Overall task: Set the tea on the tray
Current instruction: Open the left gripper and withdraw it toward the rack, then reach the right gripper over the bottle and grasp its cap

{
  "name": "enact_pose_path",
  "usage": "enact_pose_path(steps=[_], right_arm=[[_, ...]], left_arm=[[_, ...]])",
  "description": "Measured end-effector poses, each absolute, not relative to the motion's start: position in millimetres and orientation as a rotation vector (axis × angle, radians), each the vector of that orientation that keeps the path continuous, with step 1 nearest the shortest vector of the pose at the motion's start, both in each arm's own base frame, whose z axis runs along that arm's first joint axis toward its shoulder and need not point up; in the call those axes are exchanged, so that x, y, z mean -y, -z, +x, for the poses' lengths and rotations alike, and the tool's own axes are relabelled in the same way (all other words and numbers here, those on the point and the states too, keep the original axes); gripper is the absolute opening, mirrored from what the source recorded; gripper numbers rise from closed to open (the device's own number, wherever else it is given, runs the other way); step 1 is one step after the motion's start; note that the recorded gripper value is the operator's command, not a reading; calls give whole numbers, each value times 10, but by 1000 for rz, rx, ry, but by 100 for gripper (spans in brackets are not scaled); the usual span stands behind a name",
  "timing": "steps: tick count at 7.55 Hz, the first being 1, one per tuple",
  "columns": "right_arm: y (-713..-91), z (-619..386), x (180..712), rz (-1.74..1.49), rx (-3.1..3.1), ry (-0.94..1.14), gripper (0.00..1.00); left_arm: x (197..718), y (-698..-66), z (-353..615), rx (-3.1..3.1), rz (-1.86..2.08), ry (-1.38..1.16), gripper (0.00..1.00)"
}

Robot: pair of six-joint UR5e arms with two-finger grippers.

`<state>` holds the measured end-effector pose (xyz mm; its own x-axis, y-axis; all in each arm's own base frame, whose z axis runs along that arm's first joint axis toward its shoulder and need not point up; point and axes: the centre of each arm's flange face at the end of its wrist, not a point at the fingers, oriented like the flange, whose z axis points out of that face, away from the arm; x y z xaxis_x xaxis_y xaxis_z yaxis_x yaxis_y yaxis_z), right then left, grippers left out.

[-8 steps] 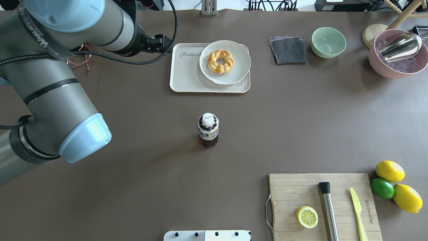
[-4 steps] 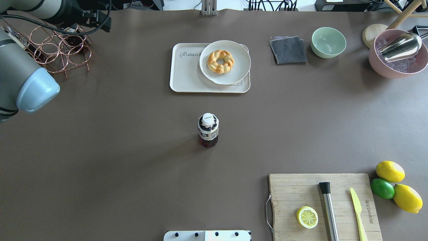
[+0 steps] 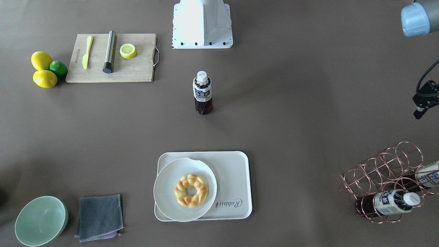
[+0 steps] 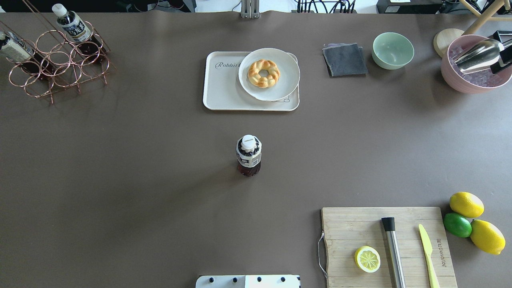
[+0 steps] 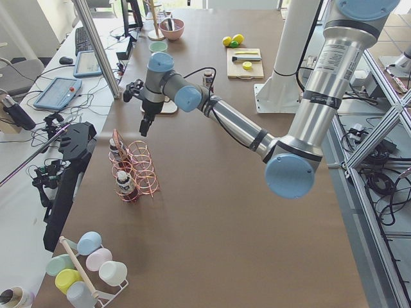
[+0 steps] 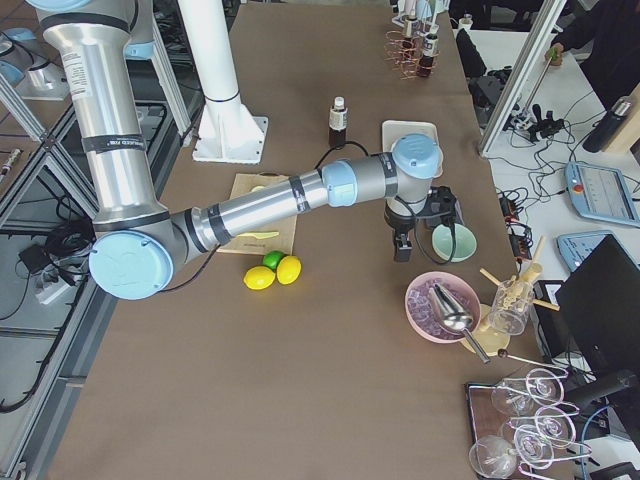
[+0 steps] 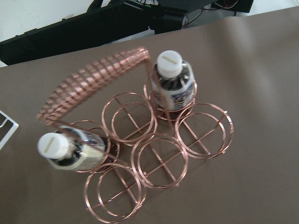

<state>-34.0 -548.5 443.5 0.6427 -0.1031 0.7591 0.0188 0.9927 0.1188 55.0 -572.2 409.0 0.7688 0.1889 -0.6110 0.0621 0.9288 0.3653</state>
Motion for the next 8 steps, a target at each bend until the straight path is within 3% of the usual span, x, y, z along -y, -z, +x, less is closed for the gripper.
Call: enact_pose_path(steps=[4,8], right_arm=[[-2806,-1079,5315,46,906,52,100],[-1395,-2619,4943,99,881,50,100]], left_arm=[[5380,-5006,-313,-637,309,-50,98],[5304,-5474,-747,-621,274,-39,98]])
